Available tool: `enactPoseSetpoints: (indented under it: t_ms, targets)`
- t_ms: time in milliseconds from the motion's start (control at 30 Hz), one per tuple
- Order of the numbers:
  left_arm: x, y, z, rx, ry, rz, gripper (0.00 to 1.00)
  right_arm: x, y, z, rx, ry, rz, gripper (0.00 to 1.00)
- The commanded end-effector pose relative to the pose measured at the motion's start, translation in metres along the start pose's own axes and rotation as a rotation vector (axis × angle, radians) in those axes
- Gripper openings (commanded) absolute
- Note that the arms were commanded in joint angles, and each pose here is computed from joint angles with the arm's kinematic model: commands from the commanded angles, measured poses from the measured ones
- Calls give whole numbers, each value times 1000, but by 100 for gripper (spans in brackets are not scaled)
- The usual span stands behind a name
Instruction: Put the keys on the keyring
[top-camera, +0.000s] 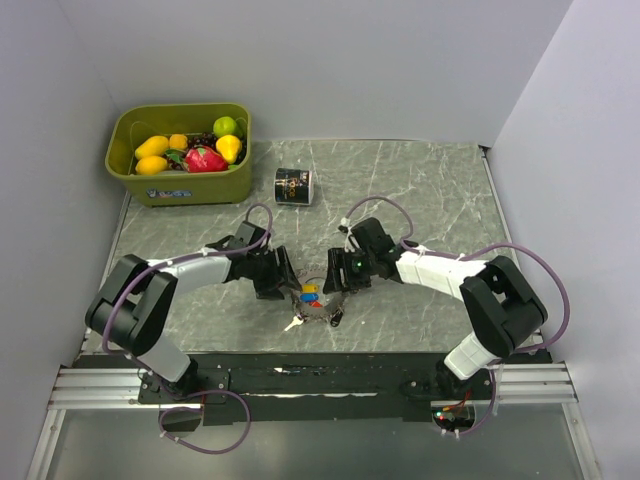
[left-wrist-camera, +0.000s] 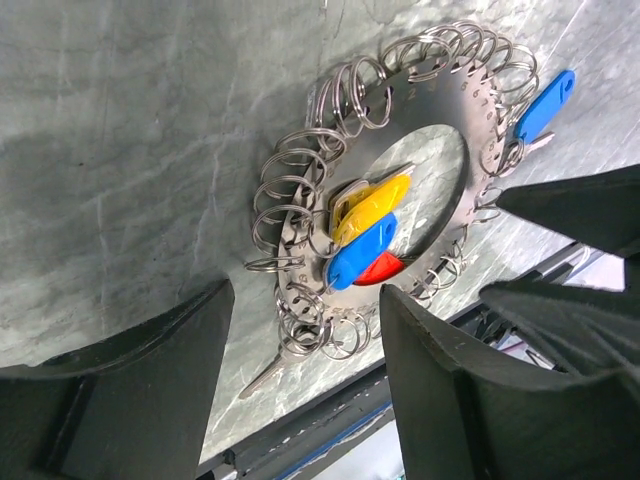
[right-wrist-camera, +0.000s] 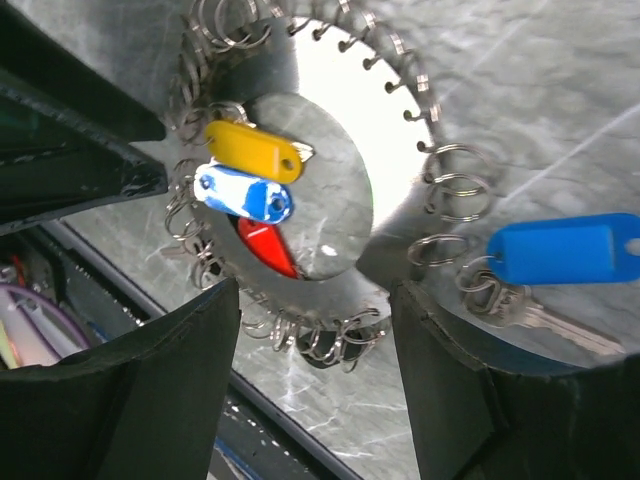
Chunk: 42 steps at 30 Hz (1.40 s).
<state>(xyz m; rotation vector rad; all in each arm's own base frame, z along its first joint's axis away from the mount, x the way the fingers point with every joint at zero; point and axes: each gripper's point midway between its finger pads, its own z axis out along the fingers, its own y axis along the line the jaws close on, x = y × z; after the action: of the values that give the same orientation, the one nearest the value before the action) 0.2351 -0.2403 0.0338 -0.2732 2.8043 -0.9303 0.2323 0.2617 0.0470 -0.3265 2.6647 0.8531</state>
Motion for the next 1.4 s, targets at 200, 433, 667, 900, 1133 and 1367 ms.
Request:
enactPoseSetpoints:
  t_ms: [200,433,667,900,1133,1367]
  targets:
    - [-34,-37,5,58,-33,39,67,18,32,13,-117,63,-16,68]
    - [-51,-51,14,71,-29,68,66,29,52,18,-188,92,0,68]
    - [-76,-73,18,98,-37,112,66,10,77,15,-263,42,-8,70]
    - [-108,-71,-24,-54,-189,178,69,-28,97,9,-269,-36,-48,71]
    - [-65,-26,-41,-103,-169,114,68,-49,69,-13,-145,-129,-76,72]
    - [-12,-7,-42,1,-120,3,64,-56,17,-14,-21,-139,-50,71]
